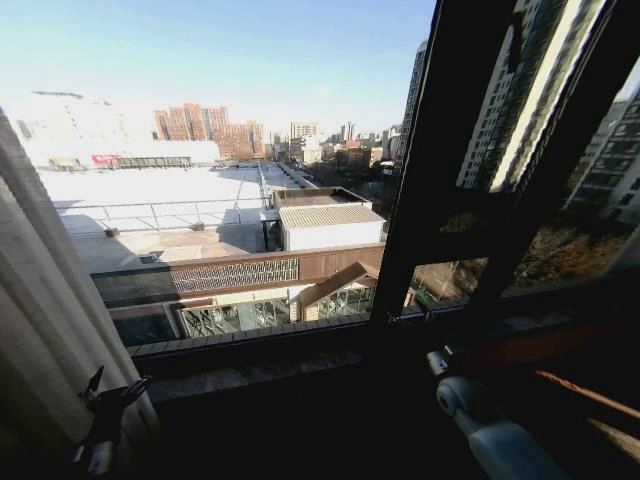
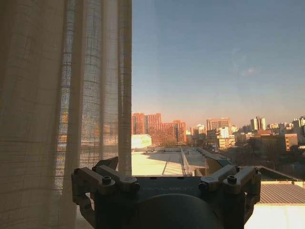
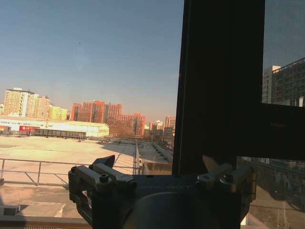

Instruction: Open the curtains by pulling them apart, changing their state from closed to fully open.

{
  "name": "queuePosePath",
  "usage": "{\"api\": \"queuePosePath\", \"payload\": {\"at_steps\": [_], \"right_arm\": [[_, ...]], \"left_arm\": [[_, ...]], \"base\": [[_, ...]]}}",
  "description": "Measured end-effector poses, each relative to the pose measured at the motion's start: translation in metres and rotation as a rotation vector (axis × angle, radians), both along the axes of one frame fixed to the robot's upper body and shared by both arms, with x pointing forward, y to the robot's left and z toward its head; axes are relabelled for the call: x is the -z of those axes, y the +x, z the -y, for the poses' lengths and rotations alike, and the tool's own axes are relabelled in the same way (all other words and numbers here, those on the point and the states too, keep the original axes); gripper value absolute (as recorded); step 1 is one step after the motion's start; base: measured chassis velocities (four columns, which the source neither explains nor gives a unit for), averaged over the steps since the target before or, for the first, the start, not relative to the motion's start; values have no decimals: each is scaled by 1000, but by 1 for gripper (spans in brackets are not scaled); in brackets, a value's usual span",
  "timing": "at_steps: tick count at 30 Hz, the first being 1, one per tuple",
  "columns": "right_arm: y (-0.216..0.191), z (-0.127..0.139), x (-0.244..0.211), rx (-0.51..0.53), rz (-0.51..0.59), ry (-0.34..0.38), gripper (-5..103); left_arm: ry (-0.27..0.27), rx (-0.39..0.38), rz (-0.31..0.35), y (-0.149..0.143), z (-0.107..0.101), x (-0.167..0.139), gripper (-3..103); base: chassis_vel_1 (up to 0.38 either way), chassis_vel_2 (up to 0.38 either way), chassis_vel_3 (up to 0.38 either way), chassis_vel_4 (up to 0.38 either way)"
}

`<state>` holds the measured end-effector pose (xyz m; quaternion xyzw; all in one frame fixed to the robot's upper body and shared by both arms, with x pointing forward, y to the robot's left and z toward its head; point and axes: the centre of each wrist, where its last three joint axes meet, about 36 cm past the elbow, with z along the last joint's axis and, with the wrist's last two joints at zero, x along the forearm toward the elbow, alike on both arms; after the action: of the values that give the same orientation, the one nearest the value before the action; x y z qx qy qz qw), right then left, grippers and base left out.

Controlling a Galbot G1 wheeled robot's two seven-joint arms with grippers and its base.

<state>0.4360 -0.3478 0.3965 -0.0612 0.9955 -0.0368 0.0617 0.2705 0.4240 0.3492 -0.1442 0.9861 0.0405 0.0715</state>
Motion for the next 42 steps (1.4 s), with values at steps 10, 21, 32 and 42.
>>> {"api": "queuePosePath", "payload": {"at_steps": [10,21,32,42], "right_arm": [[0,0,0,0,0,0,100],[0,0,0,0,0,0,100],[0,0,0,0,0,0,100],[0,0,0,0,0,0,100]], "left_arm": [[0,-1,0,0,0,0,100],[0,-1,-1,0,0,0,100],[0,-1,-1,0,0,0,100],[0,-1,-1,0,0,0,100]], "base": [[-151,-141,129,151],[-296,-279,277,290],[-375,-344,382,358],[-381,-316,386,320]]}}
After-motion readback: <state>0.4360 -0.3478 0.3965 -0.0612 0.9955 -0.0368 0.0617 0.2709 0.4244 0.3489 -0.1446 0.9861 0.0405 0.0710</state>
